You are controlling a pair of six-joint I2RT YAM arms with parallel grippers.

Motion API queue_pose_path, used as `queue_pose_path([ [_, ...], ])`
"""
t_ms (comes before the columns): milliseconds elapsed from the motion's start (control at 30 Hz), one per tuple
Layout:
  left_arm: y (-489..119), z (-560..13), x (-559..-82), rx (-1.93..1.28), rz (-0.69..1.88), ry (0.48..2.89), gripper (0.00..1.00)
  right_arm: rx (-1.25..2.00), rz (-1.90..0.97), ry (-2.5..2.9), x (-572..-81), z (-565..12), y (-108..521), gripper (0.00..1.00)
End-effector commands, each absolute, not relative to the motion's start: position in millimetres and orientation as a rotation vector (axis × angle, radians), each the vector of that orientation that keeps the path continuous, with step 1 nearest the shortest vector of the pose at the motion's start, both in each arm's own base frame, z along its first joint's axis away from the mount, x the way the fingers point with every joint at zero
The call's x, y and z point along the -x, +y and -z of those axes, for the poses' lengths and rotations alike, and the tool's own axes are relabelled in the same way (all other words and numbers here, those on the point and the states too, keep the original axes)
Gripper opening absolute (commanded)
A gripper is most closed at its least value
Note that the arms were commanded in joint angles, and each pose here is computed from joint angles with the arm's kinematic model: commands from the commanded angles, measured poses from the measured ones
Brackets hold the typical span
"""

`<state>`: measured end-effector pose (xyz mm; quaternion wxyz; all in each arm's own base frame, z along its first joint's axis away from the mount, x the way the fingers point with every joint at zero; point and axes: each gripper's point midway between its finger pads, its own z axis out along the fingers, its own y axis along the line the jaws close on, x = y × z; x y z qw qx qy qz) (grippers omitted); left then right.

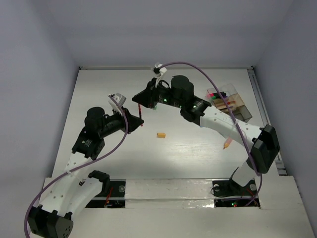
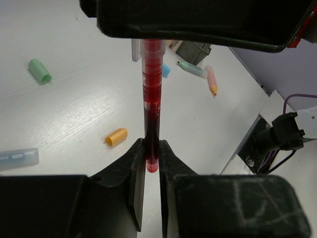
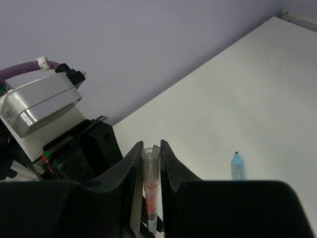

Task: Sort the stationery into containers
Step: Close the pen cap on the pen.

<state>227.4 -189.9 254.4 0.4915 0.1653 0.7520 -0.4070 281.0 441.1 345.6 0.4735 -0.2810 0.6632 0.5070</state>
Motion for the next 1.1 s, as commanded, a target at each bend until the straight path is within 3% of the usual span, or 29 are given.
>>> queue_pose_path([
  [0, -183, -314, -239, -0.388, 0.915, 1.607, 0.00, 0.720, -1.260, 1.715, -252, -305, 441, 0.00],
  [500, -182, -344, -239, -0.357, 0.935, 1.542, 0.00, 0.674, -1.352, 1.930, -209, -214, 437, 0.00],
  [700, -186, -339, -238, -0.371, 0.962, 1.552, 0.00, 0.619, -1.324, 1.919, -220, -223, 438, 0.00],
  [900, -189, -326, -237, -0.376, 0.974, 1.586, 0.00, 0.541, -1.404, 1.811, -231, -266, 447, 0.00],
  [1067, -189, -334, -233, -0.402, 0.972, 1.564, 0.00, 0.517, -1.384, 1.865, -240, -253, 450, 0.00],
])
